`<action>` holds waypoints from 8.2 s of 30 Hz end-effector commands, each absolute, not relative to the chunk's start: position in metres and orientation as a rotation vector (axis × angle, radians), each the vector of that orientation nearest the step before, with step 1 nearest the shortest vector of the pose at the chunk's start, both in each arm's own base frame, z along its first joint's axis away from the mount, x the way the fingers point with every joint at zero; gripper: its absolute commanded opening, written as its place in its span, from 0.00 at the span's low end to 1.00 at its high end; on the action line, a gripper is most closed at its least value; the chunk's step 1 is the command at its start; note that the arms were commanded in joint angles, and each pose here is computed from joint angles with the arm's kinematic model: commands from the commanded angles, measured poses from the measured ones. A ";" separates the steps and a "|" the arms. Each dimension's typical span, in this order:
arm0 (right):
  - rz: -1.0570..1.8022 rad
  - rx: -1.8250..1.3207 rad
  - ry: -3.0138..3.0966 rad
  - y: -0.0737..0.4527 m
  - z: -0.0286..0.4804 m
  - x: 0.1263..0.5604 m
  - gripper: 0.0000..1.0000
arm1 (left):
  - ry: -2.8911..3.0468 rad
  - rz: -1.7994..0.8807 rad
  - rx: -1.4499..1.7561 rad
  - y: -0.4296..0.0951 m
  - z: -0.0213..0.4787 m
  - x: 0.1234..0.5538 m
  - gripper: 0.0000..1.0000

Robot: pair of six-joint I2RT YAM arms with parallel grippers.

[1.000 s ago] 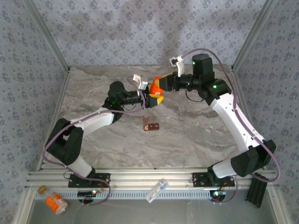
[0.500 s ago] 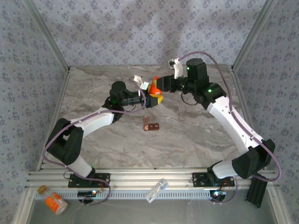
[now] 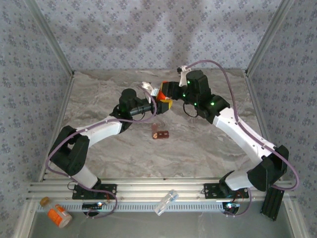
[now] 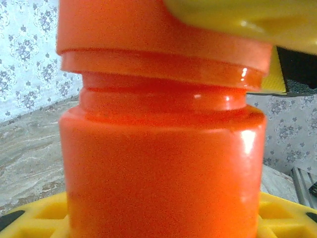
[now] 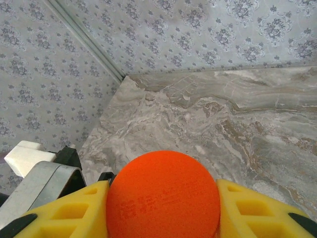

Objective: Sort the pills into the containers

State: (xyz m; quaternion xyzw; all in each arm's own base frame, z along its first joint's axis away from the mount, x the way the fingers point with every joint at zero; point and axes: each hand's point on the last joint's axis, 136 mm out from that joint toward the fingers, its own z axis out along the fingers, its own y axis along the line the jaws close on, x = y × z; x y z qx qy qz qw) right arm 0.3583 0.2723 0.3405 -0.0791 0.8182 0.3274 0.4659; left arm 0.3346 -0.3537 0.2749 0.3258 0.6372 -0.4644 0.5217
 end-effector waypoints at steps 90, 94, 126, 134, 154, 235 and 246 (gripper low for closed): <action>0.893 -0.343 2.082 0.294 0.347 0.350 0.69 | 1.432 -1.203 0.823 -0.357 0.317 0.352 0.00; 0.946 -0.331 2.013 0.279 0.376 0.341 0.82 | 1.435 -1.220 0.815 -0.357 0.319 0.354 0.00; 1.147 -0.705 2.032 0.255 0.400 0.344 0.84 | 1.419 -1.317 1.130 -0.357 0.332 0.311 0.00; 1.114 -0.710 2.092 0.259 0.381 0.348 0.80 | 1.415 -1.293 1.149 -0.354 0.334 0.313 0.00; 1.157 -0.692 2.140 0.263 0.360 0.343 0.51 | 1.427 -1.280 1.141 -0.354 0.332 0.318 0.00; 1.123 -0.732 2.024 0.266 0.381 0.354 0.80 | 1.447 -1.234 1.098 -0.344 0.323 0.331 0.00; 1.128 -0.731 2.031 0.273 0.380 0.355 0.67 | 1.452 -1.243 1.104 -0.344 0.321 0.330 0.00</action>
